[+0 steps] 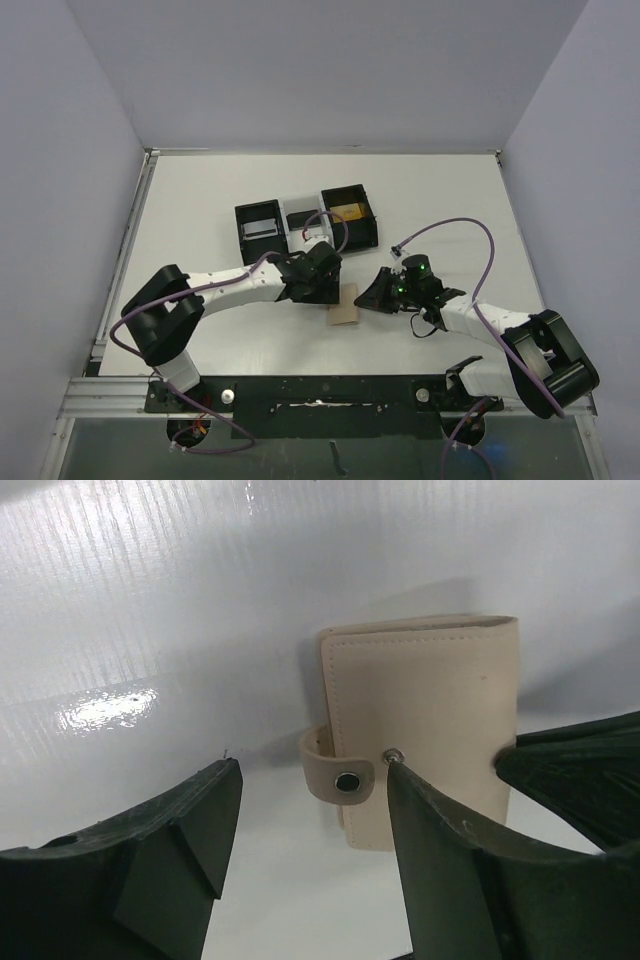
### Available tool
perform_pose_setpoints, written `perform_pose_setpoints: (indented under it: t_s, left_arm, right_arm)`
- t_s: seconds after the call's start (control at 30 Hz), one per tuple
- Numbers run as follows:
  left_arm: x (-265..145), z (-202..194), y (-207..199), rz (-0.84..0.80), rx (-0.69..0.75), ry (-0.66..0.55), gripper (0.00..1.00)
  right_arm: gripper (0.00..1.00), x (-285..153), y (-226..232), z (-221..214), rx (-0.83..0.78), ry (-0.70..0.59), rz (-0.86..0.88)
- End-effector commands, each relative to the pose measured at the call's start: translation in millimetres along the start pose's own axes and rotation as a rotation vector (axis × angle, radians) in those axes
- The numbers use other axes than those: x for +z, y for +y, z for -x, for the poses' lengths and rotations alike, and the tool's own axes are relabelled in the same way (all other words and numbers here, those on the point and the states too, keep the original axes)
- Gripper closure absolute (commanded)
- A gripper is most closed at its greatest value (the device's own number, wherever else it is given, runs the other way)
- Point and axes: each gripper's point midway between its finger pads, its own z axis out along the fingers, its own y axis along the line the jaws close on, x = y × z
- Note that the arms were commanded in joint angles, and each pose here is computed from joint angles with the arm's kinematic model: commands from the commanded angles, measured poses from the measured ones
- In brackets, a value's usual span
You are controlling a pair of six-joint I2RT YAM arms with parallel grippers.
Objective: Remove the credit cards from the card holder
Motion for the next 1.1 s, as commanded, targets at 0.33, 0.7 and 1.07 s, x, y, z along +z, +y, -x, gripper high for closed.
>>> perform_pose_setpoints:
  t_s: [0.33, 0.7, 1.07]
  left_arm:
    - [5, 13, 0, 0.011, 0.029, 0.002, 0.21]
    - [1, 4, 16, 0.038, 0.0, -0.005, 0.37]
    - [-19, 27, 35, 0.131, -0.048, -0.127, 0.36]
  right_arm:
    - [0.95, -3, 17, 19, -0.031, -0.058, 0.036]
    - [0.95, -4, 15, 21, -0.036, -0.063, 0.02]
    - [0.95, -6, 15, 21, -0.038, -0.067, 0.018]
